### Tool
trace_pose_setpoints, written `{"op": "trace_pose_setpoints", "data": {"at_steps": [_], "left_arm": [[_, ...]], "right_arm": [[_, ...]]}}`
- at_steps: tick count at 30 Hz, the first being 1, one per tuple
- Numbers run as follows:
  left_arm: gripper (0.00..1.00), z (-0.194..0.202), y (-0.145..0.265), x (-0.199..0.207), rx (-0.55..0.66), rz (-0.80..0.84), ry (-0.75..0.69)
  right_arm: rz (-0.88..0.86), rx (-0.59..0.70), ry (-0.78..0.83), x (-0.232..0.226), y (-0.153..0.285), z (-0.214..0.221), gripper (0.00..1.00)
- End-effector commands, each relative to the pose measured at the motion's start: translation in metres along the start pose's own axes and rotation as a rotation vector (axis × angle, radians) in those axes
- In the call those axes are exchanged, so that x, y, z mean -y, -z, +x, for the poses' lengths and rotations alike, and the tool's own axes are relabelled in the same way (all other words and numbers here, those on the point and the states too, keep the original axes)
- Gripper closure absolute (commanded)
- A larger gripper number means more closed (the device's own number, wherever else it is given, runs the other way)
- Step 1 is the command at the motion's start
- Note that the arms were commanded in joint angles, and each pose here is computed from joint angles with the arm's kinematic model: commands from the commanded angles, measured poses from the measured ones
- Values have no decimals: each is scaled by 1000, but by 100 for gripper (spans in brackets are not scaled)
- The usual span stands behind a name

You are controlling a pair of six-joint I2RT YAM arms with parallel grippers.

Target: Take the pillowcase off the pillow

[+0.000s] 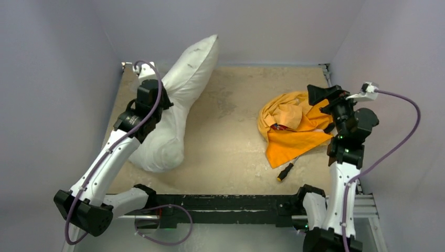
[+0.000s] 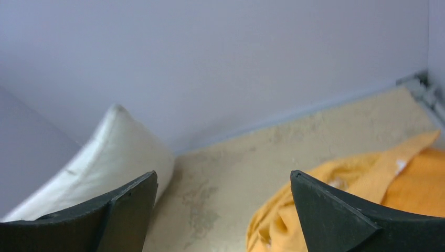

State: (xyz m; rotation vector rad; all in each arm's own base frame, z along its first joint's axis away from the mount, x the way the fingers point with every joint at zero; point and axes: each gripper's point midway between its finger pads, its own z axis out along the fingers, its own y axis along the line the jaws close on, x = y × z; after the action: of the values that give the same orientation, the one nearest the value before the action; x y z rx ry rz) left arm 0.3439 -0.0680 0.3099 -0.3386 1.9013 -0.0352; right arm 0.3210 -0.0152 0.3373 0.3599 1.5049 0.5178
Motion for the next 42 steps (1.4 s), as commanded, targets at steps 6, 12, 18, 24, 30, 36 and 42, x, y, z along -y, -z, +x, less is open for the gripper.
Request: {"op": "trace_pose_setpoints", "data": {"at_steps": [6, 12, 18, 24, 30, 36, 42], "left_arm": [[100, 144, 0, 48, -280, 163, 4], [99, 171, -14, 85, -353, 274, 92], [68, 144, -24, 136, -376, 377, 122], [9, 65, 6, 122, -227, 393, 110], [3, 13, 46, 41, -69, 266, 81], [2, -6, 99, -40, 79, 95, 12], [1, -14, 149, -105, 216, -17, 35]], "right_arm": [[-54, 188, 146, -61, 54, -67, 1], [-81, 313, 217, -98, 101, -97, 1], [-75, 462, 285, -132, 144, -140, 1], [-2, 501, 238, -120, 155, -144, 1], [66, 613, 171, -107, 187, -153, 1], [27, 638, 189, -116, 200, -154, 1], [-20, 626, 219, -124, 203, -149, 1]]}}
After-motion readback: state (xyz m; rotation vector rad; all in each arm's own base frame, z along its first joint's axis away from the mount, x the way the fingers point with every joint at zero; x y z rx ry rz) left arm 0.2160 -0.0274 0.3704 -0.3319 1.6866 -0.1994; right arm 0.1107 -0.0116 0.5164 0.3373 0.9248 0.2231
